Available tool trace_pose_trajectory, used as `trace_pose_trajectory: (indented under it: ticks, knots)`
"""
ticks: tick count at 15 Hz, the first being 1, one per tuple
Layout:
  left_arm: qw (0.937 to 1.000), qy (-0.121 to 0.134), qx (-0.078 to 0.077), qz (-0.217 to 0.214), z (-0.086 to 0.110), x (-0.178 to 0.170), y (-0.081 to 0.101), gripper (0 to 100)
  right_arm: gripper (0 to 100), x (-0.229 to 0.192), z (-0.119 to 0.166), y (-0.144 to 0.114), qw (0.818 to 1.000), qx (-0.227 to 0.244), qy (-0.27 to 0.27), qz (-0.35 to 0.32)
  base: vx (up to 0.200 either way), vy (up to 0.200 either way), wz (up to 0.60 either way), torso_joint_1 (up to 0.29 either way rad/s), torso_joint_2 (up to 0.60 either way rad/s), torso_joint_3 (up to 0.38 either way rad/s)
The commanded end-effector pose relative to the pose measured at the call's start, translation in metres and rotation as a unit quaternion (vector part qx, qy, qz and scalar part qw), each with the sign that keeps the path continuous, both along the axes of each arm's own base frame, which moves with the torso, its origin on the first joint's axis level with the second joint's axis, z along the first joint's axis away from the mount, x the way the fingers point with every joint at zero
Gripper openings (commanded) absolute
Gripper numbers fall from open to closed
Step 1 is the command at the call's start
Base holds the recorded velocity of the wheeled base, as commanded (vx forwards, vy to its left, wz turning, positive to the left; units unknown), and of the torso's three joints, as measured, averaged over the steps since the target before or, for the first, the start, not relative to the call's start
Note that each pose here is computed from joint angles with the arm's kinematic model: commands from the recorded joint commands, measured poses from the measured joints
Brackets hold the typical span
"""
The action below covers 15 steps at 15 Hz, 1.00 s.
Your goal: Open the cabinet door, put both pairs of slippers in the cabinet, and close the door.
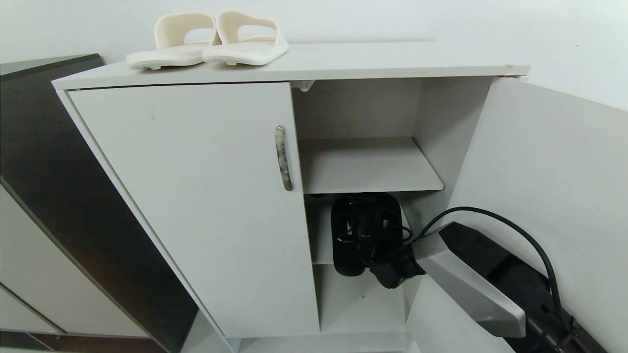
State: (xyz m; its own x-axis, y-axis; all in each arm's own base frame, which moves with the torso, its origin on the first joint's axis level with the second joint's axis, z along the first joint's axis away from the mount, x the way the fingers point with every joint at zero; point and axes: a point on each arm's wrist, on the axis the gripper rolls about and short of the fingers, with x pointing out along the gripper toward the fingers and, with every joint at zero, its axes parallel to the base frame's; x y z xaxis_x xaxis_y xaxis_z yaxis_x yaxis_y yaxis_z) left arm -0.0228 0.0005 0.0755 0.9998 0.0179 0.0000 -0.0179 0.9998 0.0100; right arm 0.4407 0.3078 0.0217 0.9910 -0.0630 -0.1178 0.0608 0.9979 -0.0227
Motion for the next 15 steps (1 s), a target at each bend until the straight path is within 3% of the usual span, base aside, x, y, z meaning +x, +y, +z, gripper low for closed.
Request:
trace_pose_trajectory:
  ticks: [1, 12, 13, 15]
  knots:
    - [1.0, 0.001, 0.0, 0.001, 0.0, 0.0, 0.0, 0, 0, 0.004, -0.003, 0.002, 1.0, 0.001, -0.001, 0.0, 0.0, 0.0, 0.0, 0.0, 0.0, 0.0]
    - [1.0, 0.001, 0.0, 0.001, 0.0, 0.0, 0.0, 0, 0, 0.015, -0.019, 0.0, 1.0, -0.003, 0.01, -0.007, 0.0, 0.0, 0.0, 0.0, 0.0, 0.0]
    - [1.0, 0.001, 0.0, 0.001, 0.0, 0.0, 0.0, 0, 100, 0.015, -0.021, 0.0, 1.0, -0.004, 0.011, -0.007, 0.0, 0.0, 0.0, 0.0, 0.0, 0.0]
    - [1.0, 0.001, 0.0, 0.001, 0.0, 0.0, 0.0, 0, 100, 0.016, -0.024, 0.0, 1.0, -0.005, 0.012, -0.007, 0.0, 0.0, 0.0, 0.0, 0.0, 0.0]
